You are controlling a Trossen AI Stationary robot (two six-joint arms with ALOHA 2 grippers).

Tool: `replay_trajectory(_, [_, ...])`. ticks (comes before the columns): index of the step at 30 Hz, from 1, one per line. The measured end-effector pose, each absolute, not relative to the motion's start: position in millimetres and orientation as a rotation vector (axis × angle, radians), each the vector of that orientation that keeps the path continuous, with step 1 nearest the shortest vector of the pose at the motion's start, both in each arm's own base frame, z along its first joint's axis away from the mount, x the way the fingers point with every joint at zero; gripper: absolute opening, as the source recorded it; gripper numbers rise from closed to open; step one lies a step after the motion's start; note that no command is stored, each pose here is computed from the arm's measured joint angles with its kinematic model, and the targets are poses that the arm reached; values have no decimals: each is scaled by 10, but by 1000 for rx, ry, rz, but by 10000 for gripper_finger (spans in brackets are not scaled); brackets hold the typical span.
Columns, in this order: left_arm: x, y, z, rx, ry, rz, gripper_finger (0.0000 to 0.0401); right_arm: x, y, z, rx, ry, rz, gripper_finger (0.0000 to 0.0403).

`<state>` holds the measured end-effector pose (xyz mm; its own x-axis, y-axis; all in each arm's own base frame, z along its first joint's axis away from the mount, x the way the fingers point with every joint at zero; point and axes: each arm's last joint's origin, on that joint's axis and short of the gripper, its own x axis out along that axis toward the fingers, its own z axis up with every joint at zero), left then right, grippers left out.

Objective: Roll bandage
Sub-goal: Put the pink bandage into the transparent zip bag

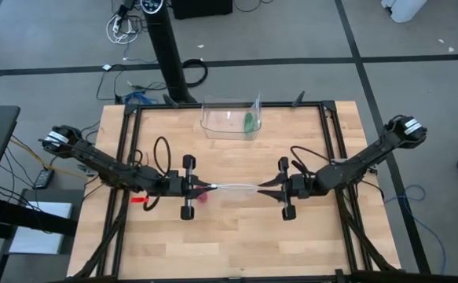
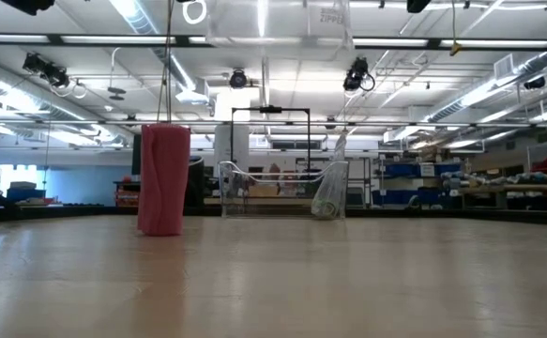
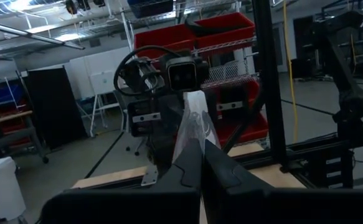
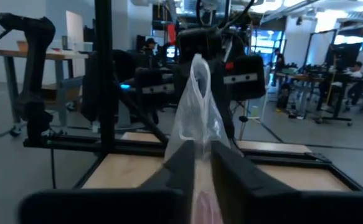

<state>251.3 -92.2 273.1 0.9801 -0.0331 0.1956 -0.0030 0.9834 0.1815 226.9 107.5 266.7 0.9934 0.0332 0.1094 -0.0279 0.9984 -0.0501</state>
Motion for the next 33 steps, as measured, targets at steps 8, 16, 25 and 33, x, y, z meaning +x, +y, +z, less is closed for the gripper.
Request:
replay_trajectory(8, [2544,-923,2656,189,-145,14,0,2304,1039,2674,-46,-133,-8,4])
replay_trajectory(16, [2641,-933,2503,171,-93,26,0,2586,985,2642,-42,-41,20,2])
replay_trajectory(25, [2649,-935,2487,168,-86,26,1,2941,957,2727,-71,51,56,1])
replay_trajectory(33, [2650,-937,2483,166,-84,17,1,3135,856,2775,-86,98,82,0])
